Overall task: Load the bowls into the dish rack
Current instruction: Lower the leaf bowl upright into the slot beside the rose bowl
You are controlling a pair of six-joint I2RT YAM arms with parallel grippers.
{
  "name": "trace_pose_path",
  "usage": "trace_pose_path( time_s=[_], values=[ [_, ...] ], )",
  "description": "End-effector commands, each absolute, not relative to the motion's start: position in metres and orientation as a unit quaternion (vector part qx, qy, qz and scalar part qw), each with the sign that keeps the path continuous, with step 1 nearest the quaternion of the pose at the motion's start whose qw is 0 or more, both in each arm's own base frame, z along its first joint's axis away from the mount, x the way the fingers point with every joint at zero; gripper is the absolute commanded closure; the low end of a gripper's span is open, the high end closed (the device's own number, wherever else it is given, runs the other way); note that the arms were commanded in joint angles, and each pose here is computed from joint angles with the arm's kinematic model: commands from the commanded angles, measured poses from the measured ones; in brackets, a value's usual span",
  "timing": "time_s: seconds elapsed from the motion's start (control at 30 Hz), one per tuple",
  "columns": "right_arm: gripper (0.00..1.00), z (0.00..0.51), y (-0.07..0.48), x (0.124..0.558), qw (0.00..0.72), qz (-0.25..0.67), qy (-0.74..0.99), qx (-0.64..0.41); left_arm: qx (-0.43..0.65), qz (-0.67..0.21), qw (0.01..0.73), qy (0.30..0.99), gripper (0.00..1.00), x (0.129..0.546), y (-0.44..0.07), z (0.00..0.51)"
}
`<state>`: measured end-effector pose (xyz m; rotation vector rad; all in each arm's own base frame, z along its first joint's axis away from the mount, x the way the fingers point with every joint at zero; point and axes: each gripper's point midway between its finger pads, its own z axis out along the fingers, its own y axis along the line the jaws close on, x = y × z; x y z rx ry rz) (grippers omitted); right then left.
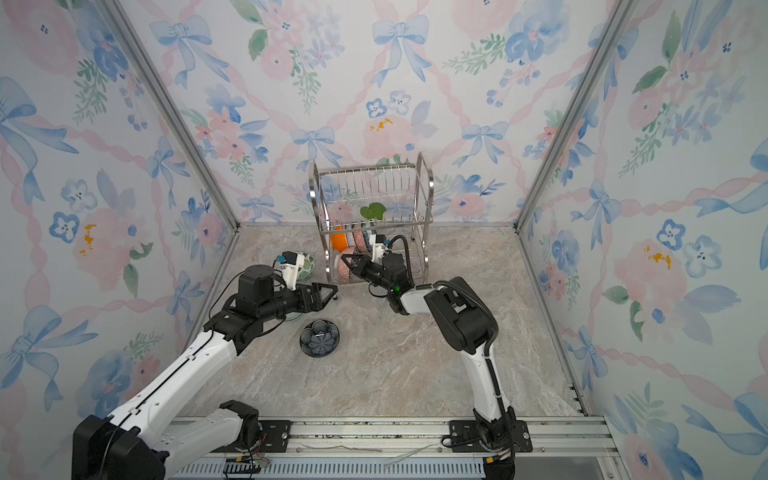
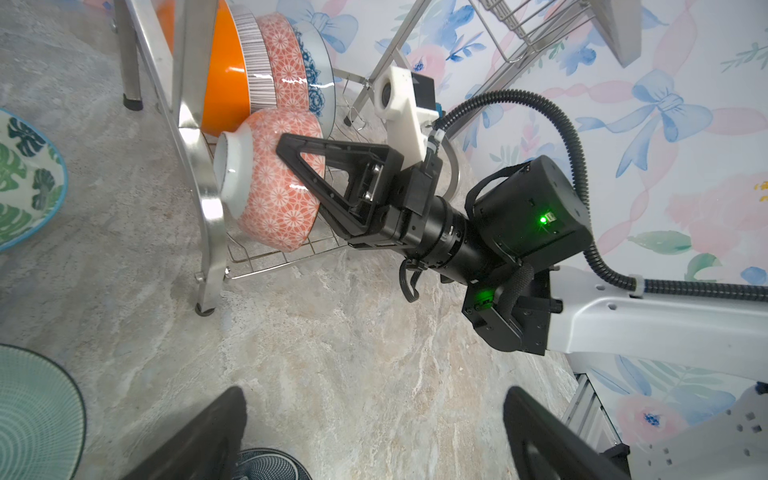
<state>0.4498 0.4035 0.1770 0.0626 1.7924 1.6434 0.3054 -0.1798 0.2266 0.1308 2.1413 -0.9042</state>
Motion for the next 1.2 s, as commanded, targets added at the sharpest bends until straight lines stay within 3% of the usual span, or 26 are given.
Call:
trace_pose_path(
  time_s=[0.0, 1.17],
  values=[
    [1.0, 0.202, 0.415, 0.443, 0.359, 0.666, 0.654, -0.002, 0.062, -0.352, 0.4, 0.844, 0.02, 0.306, -0.178, 0.232],
    [1.0, 0.185, 0.412, 0.441, 0.35, 0.645, 0.679, -0.01, 0.058, -0.349, 0.404, 0.844, 0.02, 0.298, -0.174, 0.234]
  ],
)
